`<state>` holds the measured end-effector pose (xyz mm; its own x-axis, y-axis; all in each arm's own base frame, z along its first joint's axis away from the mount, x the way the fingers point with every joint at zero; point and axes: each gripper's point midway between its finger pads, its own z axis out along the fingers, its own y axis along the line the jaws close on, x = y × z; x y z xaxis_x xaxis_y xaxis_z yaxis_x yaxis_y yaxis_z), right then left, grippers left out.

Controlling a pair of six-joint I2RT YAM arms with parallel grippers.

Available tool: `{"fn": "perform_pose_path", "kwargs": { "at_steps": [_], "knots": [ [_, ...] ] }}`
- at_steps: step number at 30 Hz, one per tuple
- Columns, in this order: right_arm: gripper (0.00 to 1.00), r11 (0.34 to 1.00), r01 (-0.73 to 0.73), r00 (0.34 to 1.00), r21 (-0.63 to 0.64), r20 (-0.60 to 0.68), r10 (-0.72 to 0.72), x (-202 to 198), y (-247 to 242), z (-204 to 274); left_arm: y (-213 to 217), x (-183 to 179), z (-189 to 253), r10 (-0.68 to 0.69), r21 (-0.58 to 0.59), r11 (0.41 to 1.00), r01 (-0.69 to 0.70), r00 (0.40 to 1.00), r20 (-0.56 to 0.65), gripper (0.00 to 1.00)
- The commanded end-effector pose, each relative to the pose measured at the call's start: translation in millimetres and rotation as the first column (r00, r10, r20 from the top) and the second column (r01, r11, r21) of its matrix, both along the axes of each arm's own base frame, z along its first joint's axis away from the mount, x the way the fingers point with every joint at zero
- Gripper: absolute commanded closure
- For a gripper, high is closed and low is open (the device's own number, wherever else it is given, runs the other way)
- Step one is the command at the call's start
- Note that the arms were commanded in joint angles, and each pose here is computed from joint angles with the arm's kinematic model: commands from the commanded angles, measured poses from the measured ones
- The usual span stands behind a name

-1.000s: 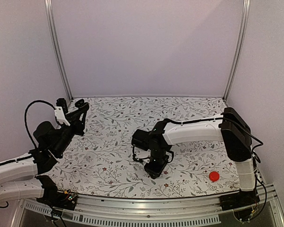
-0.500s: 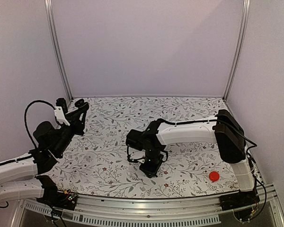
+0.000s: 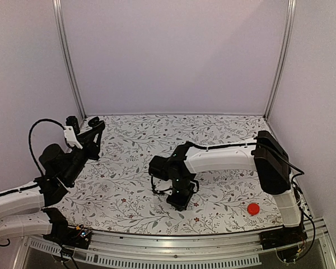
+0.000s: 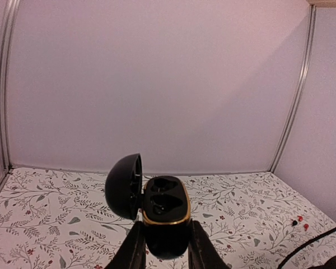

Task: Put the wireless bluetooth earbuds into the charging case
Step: Pick up the left earbud from the center of the board, then insert the left earbud into the left side groove of the charging case.

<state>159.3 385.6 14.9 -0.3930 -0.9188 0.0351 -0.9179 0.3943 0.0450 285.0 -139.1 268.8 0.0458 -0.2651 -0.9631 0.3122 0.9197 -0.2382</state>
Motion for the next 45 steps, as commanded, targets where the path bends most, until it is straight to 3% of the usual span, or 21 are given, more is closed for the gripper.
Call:
{"fn": "perform_pose_path", "kwargs": {
  "at_steps": [1, 12, 19, 22, 26, 31, 35, 38, 41, 45],
  "knots": [
    [0.71, 0.998, -0.002, 1.000, -0.060, -0.006, 0.002, -4.4, -11.2, -10.9, 4.6, 0.3, 6.0, 0.012, -0.022, 1.000, -0.011, 1.000, 0.022, 0.77],
    [0.86, 1.000, 0.000, 0.999, 0.022, 0.043, -0.001, 7.2, 7.9, 3.7, -0.2, 2.6, 4.9, -0.004, -0.010, 1.000, 0.005, 1.000, 0.017, 0.78],
    [0.91, 0.965, 0.050, 0.981, 0.256, 0.170, -0.096, 49.6, 40.7, 50.0, -8.7, -0.1, 8.4, -0.054, 0.001, 0.999, 0.054, 0.998, 0.034, 0.78],
    [0.91, 0.903, 0.047, 0.951, 0.426, 0.257, -0.171, 75.8, 56.2, 100.5, -19.9, -4.6, 11.5, -0.122, 0.006, 0.993, 0.122, 0.991, 0.053, 0.78],
    [0.91, 0.748, -0.028, 0.902, 0.663, 0.339, -0.266, 93.8, 72.1, 184.4, -37.2, -11.5, 16.0, -0.223, 0.020, 0.975, 0.222, 0.972, 0.079, 0.79],
    [0.91, 0.466, -0.232, 0.867, 0.854, 0.399, -0.299, 78.8, 72.9, 299.5, -67.7, -33.3, 24.9, -0.408, 0.067, 0.913, 0.403, 0.902, 0.139, 0.81],
    [0.90, 0.290, -0.375, 0.841, 0.881, 0.454, -0.293, 57.7, 62.4, 362.2, -101.8, -61.6, 27.1, -0.592, 0.138, 0.806, 0.576, 0.788, 0.168, 0.81],
    [0.90, 0.188, -0.440, 0.835, 0.878, 0.477, -0.275, 43.0, 59.5, 387.8, -118.4, -82.6, 29.2, -0.672, 0.179, 0.740, 0.648, 0.714, 0.196, 0.81],
    [0.90, 0.040, -0.491, 0.841, 0.870, 0.485, -0.238, 21.6, 57.3, 411.4, -131.6, -101.0, 34.1, -0.734, 0.207, 0.679, 0.704, 0.641, 0.224, 0.81],
    [0.89, -0.050, -0.504, 0.858, 0.862, 0.493, -0.146, -0.5, 63.9, 412.9, -145.7, -114.0, 43.6, -0.776, 0.221, 0.628, 0.746, 0.580, 0.247, 0.81]
  ]
}}
